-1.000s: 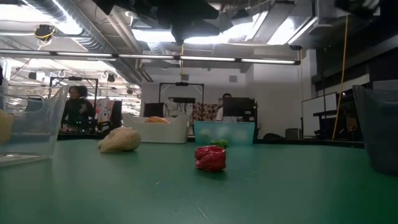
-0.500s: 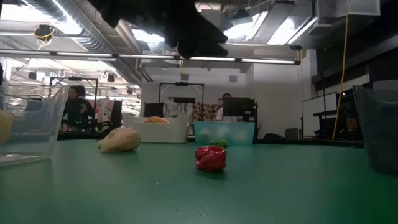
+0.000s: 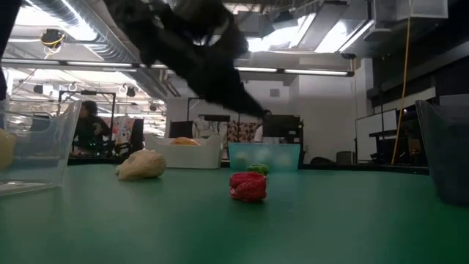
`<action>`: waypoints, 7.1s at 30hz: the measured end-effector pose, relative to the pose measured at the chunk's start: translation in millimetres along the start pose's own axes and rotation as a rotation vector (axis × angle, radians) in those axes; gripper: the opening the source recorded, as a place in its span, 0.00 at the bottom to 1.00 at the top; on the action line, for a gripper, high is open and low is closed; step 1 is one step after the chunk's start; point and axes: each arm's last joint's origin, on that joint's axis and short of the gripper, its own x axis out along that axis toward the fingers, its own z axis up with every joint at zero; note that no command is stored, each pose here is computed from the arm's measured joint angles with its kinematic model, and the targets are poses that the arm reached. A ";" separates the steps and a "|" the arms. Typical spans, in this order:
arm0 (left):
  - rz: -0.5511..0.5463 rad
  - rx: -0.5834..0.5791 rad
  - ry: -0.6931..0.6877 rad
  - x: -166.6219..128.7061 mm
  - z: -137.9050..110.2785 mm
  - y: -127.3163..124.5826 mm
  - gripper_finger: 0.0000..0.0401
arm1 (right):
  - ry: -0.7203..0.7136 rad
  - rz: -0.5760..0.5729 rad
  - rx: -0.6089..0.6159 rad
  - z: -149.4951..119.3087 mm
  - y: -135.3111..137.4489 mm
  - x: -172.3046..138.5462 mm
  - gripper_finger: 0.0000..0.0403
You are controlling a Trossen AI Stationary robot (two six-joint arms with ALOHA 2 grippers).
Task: Sort produce into baskets
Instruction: Put the green chili pepper into the blue bin, then put the red chili pepper into the blue bin
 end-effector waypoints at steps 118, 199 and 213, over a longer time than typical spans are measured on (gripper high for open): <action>-0.008 -0.510 0.322 -233.2 -6.8 -152.7 0.55 | -0.117 -0.059 -0.037 3.0 -2.7 -0.3 0.70; -0.610 -0.359 0.420 -86.0 7.5 -93.3 0.14 | -0.077 -0.089 -0.024 -3.8 0.9 14.7 0.70; -0.310 -0.782 0.938 -231.2 -17.1 -153.3 0.14 | -0.092 -0.101 -0.036 -3.5 0.2 14.6 0.70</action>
